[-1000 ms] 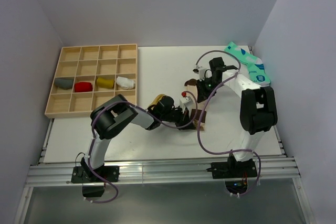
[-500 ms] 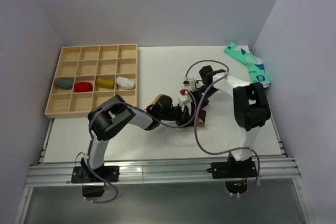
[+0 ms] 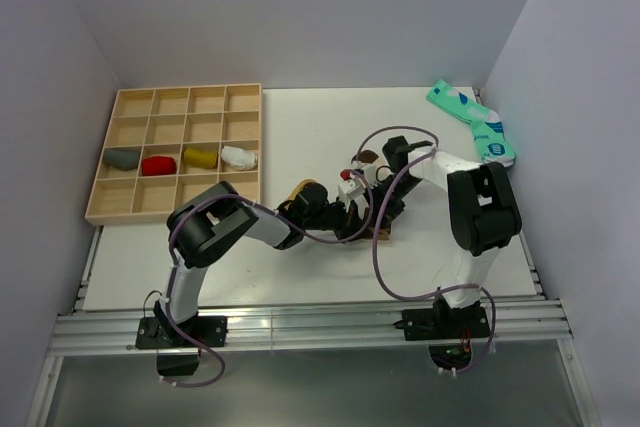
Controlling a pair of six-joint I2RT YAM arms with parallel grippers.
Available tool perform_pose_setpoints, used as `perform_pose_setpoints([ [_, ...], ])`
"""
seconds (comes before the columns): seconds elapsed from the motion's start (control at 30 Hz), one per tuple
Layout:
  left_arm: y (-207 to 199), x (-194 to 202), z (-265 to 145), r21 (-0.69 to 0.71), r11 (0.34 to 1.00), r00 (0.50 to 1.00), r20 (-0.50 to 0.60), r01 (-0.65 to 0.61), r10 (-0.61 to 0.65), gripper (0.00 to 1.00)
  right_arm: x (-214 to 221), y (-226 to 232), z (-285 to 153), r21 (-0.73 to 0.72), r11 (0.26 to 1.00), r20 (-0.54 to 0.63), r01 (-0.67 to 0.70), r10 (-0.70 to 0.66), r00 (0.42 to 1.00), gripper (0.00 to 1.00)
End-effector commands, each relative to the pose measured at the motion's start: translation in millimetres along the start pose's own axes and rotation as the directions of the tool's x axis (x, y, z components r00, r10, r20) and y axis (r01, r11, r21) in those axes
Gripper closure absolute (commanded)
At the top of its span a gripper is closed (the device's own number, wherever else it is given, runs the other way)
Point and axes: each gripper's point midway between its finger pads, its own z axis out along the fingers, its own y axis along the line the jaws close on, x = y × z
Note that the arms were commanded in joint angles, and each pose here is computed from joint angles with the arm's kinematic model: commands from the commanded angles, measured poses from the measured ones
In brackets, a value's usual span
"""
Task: Roll the socks
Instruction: Roll the sock at the center of the board.
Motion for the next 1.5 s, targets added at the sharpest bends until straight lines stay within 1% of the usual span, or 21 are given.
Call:
perform_pose_setpoints([
  [0.0,-8.0,-24.9,-0.6,-0.001,1.000,0.997,0.065,-0.030,0.030,1.00,1.2,4.1,-15.8,0.027,0.999,0.028,0.036,-0.037,0.999,0.88],
  [0.27,2.4,-15.7,3.1,-0.029,0.999,0.999,0.033,0.015,-0.014,1.00,9.5,-7.9,-18.4,0.068,0.997,0.035,0.021,-0.023,0.999,0.89],
  [0.67,19.5,-0.3,12.4,-0.081,0.994,0.996,-0.045,0.074,-0.078,1.00,16.0,-11.7,-23.3,0.026,1.000,0.031,0.014,-0.015,0.999,0.90],
  [0.73,20.0,-0.9,15.1,-0.081,0.993,0.994,-0.050,0.088,-0.092,1.00,15.6,-18.5,-24.9,0.054,0.999,0.050,0.002,-0.005,0.999,0.90],
  [0.83,26.4,5.9,16.6,-0.112,0.988,0.990,-0.075,0.111,-0.120,1.00,6.2,-30.9,-37.4,0.103,0.995,0.122,-0.011,-0.002,0.993,0.90],
  [0.93,29.8,11.9,18.6,-0.129,0.982,0.983,-0.102,0.138,-0.152,1.00,-6.6,-42.1,-56.7,0.177,0.984,0.214,-0.011,-0.027,0.977,0.89],
  [1.03,31.1,15.6,18.5,-0.147,0.975,0.975,-0.121,0.167,-0.186,1.00,-18.9,-48.9,-75.2,0.243,0.970,0.304,0.011,-0.087,0.949,0.87],
  [1.1,28.9,11.7,19.6,-0.148,0.971,0.971,-0.121,0.186,-0.205,1.00,-18.6,-44.9,-78.5,0.247,0.968,0.329,0.046,-0.128,0.936,0.85],
  [1.13,31.2,17.3,18.8,-0.169,0.964,0.962,-0.143,0.206,-0.231,1.00,-19.2,-41.5,-84.1,0.257,0.964,0.345,0.069,-0.158,0.925,0.84],
  [1.2,28.5,11.8,21.5,-0.166,0.960,0.957,-0.148,0.224,-0.249,1.00,-14.7,-32.7,-82.1,0.242,0.961,0.346,0.136,-0.216,0.913,0.81],
  [1.23,31.4,18.7,19.8,-0.191,0.951,0.945,-0.172,0.245,-0.278,1.00,-11.7,-26.2,-82.8,0.237,0.957,0.344,0.165,-0.242,0.907,0.80],
  [1.3,28.4,16.0,21.8,-0.187,0.945,0.936,-0.184,0.267,-0.300,1.00,-6.7,-20.5,-79.3,0.231,0.945,0.338,0.233,-0.303,0.891,0.77],
  [1.37,29.8,19.9,20.8,-0.208,0.929,0.916,-0.204,0.306,-0.347,1.00,-1.0,-16.8,-78.6,0.250,0.924,0.330,0.291,-0.363,0.871,0.74],
  [1.43,27.3,18.7,22.8,-0.185,0.923,0.901,-0.220,0.337,-0.373,0.99,-0.5,-15.8,-79.4,0.277,0.903,0.334,0.328,-0.410,0.849,0.73],
  [1.47,27.1,22.5,22.3,-0.196,0.909,0.884,-0.232,0.367,-0.406,1.00,3.0,-13.8,-79.3,0.298,0.887,0.333,0.353,-0.443,0.832,0.73],
])
